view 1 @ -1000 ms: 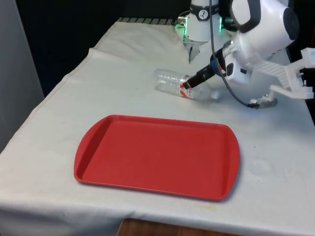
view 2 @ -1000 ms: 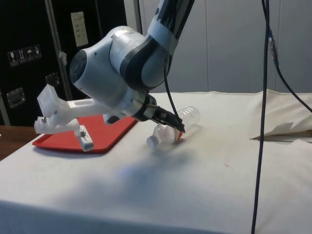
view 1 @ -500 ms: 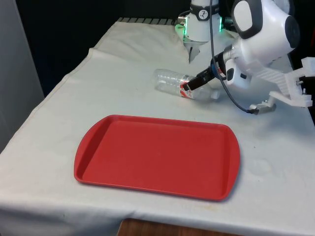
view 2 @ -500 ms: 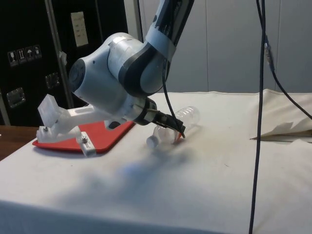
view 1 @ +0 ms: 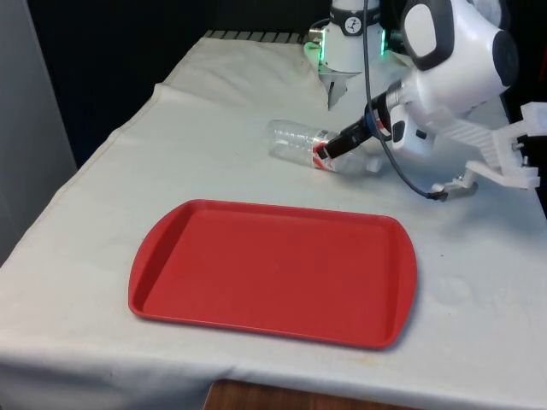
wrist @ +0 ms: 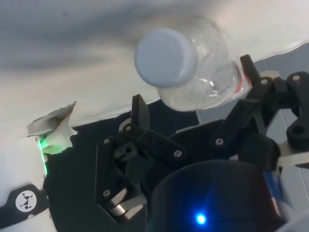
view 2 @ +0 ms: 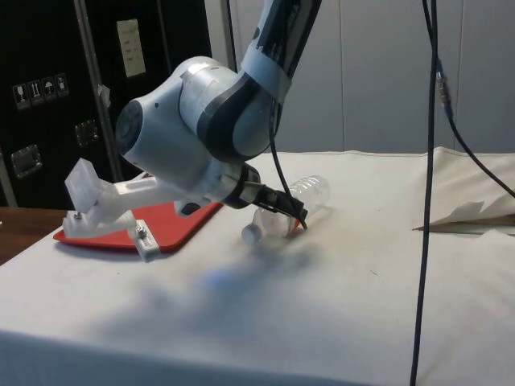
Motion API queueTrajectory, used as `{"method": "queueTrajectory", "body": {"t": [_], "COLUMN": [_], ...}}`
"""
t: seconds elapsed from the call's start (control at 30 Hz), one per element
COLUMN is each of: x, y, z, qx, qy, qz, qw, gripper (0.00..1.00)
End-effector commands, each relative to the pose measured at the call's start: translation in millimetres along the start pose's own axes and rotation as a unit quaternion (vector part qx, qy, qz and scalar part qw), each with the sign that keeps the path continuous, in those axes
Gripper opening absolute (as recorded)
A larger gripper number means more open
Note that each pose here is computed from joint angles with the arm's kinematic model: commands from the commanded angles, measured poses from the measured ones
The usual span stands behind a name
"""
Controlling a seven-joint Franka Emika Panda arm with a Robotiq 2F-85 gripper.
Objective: Place the bottle upright on the tray.
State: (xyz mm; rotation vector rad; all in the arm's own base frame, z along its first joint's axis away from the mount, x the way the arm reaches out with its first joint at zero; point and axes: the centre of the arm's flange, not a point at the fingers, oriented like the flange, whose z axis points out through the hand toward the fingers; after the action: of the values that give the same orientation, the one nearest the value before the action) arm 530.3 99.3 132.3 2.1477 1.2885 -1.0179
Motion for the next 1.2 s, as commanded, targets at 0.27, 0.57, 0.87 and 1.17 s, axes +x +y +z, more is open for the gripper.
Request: {"method": "queueTrajectory", "body": {"t": [0.27,0.57,0.87,1.17], "x": [1.9,2.0,1.8,-7.4], "y": [2.4,1.0,0.9,2.2], "z": [2,2,2,-6], "qx": [-0.001,-0.002,-0.003,0.0], "qy": [-0.002,-0.005,-0.008,-0.011], "qz": [-0.005,-0.008,-0.008,-0.004], "qw": [0.99999,0.99996,0.99993,0.99993], "gripper": [1.0,0.62,0.11,0.0]}}
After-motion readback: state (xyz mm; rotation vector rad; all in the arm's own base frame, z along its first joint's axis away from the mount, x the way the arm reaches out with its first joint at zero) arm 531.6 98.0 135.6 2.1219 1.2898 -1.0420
